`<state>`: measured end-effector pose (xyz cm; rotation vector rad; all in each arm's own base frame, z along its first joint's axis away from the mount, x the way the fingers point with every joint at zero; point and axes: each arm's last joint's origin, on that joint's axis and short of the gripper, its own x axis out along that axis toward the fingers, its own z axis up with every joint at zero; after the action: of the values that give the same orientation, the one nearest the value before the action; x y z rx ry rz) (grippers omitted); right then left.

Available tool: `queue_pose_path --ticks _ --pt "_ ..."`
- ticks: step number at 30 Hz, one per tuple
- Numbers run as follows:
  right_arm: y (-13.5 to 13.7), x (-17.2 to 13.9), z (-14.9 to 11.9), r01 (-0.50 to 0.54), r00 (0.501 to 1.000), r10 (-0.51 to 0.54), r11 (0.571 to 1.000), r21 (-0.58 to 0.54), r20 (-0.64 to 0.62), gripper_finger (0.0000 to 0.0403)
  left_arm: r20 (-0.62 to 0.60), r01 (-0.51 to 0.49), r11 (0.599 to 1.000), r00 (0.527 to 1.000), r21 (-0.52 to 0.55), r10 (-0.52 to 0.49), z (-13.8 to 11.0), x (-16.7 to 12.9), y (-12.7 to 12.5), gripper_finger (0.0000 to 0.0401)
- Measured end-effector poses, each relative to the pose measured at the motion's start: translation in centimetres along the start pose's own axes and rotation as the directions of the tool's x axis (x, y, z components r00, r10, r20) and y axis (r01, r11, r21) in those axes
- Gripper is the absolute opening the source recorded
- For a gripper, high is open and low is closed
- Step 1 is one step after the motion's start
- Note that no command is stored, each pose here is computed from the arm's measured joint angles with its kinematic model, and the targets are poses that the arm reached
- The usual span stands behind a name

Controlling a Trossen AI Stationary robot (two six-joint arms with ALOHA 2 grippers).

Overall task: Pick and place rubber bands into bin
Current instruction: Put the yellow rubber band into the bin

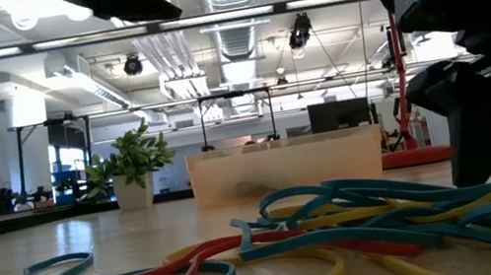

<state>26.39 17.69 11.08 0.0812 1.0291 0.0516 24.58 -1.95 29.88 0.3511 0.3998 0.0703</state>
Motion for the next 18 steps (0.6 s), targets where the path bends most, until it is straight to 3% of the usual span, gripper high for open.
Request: queue_pose_path --ticks 13,18 --pt "1.6 0.9 -1.4 0.017 1.000 -0.015 0.995 -0.095 0.021 0.0219 0.027 0.047 0.999 0.999 -0.004 -0.047 0.5 -1.3 -1.0 0.0153" --pt "1.7 1.3 -2.0 0.067 0.998 -0.067 0.997 -0.043 0.018 0.0219 0.024 0.053 0.998 0.998 -0.021 -0.053 0.5 -1.3 -1.2 0.0153"
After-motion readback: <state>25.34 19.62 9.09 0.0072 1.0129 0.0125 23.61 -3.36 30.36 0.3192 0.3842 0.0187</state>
